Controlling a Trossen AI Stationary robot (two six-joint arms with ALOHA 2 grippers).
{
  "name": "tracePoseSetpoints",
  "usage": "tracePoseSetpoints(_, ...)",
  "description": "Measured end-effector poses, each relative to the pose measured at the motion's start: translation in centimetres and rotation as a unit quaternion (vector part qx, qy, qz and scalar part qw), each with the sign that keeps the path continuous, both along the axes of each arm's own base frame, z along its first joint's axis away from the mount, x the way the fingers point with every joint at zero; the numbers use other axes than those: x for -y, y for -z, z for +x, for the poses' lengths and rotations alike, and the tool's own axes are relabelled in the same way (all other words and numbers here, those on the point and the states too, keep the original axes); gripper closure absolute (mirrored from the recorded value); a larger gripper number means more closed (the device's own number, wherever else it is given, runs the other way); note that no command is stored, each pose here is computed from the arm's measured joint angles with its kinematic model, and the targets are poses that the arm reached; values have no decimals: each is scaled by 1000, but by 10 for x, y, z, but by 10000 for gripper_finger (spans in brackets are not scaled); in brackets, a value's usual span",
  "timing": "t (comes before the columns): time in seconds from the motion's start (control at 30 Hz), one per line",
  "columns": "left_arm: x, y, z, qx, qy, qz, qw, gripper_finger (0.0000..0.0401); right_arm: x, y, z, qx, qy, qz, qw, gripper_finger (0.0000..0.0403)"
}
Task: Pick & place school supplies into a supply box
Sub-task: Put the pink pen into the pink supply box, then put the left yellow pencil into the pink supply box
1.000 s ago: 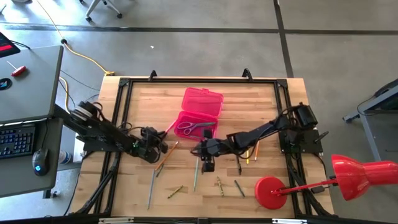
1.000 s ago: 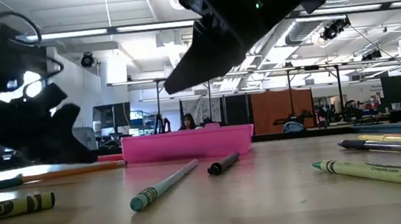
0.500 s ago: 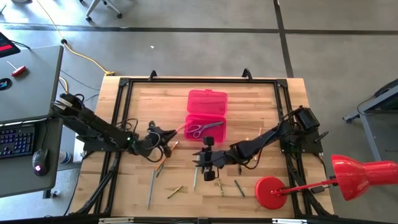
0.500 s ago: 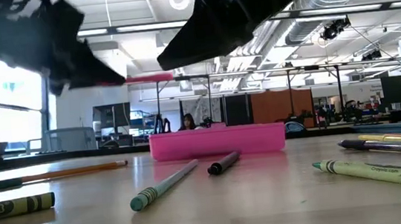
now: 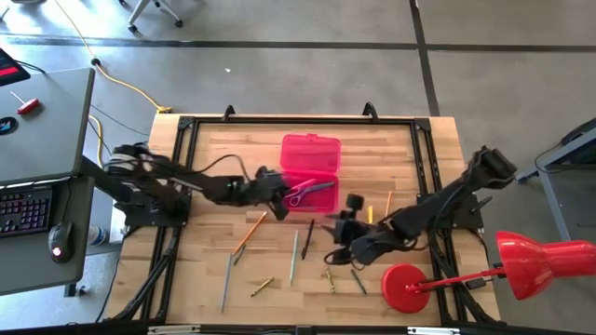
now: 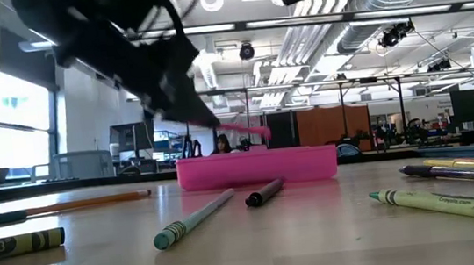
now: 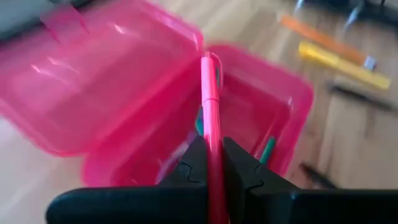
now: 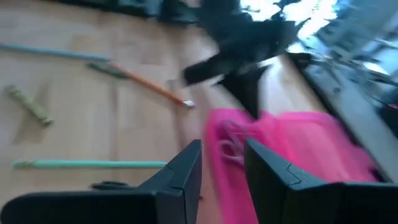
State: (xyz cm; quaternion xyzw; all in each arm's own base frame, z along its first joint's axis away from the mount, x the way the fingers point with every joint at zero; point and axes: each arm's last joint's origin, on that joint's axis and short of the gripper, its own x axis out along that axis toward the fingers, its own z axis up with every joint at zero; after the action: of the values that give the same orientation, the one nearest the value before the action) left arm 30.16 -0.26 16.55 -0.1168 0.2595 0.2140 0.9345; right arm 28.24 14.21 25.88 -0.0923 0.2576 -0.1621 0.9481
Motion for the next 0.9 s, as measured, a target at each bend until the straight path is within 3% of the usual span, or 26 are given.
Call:
tracePoseSetpoints(0.2,-17,27,26,-46,22,-32,998,350,2,0,-14,-7,49,-7,999,305)
tracePoseSetpoints(0.43,-20,27,46,-56,61,-4,997,341,2,6,-13,-26,46,-2,999,305)
tracePoseSetpoints(0.73,-21,12,57,-79,89,29,993,255,3,6,-14,-21,56,5,998,305)
tracePoseSetpoints(0.9,-20,2,60,-126,98,27,987,223,3,6,-14,-26,51,9,998,305)
